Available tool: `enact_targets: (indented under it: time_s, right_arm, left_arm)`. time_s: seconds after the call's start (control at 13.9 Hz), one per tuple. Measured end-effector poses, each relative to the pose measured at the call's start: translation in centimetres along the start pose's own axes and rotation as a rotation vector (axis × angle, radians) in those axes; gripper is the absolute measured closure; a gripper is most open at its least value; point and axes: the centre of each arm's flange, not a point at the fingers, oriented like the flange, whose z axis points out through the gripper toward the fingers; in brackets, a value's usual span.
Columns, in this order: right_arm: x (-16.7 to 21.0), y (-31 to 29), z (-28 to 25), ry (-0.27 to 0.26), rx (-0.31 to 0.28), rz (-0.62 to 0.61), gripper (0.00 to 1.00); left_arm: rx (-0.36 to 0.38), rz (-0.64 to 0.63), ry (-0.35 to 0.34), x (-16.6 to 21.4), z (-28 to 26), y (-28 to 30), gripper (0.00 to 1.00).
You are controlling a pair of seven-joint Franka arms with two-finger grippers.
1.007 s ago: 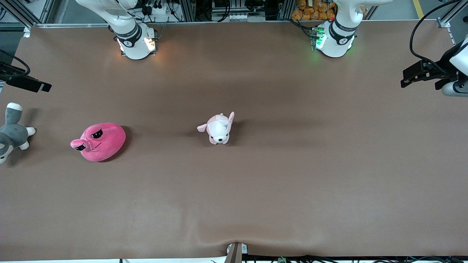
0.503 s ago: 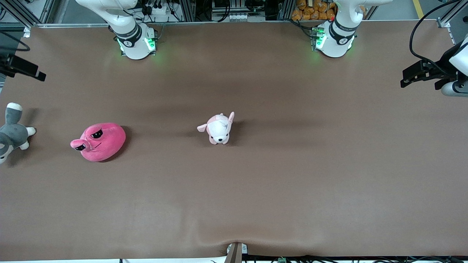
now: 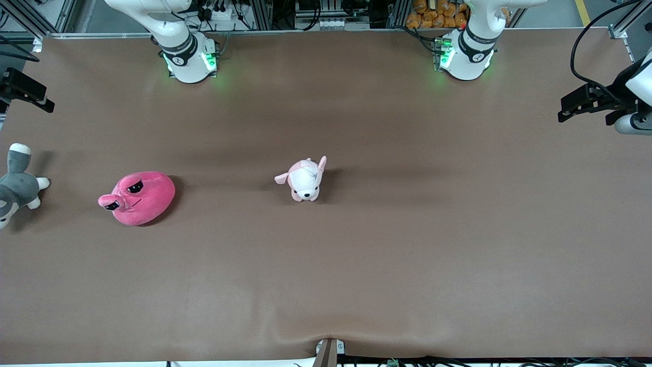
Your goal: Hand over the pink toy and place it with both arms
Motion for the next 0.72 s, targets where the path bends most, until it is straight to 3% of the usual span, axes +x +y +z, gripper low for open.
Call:
enact_targets:
  time_s: [0.72]
  right_arm:
    - [0.01,-0.06,-0.44,0.013,-0.002,-0.004,0.0]
  left_arm:
    - [0.0,0.0,0.0,0.0,0.0,-0.01,0.0]
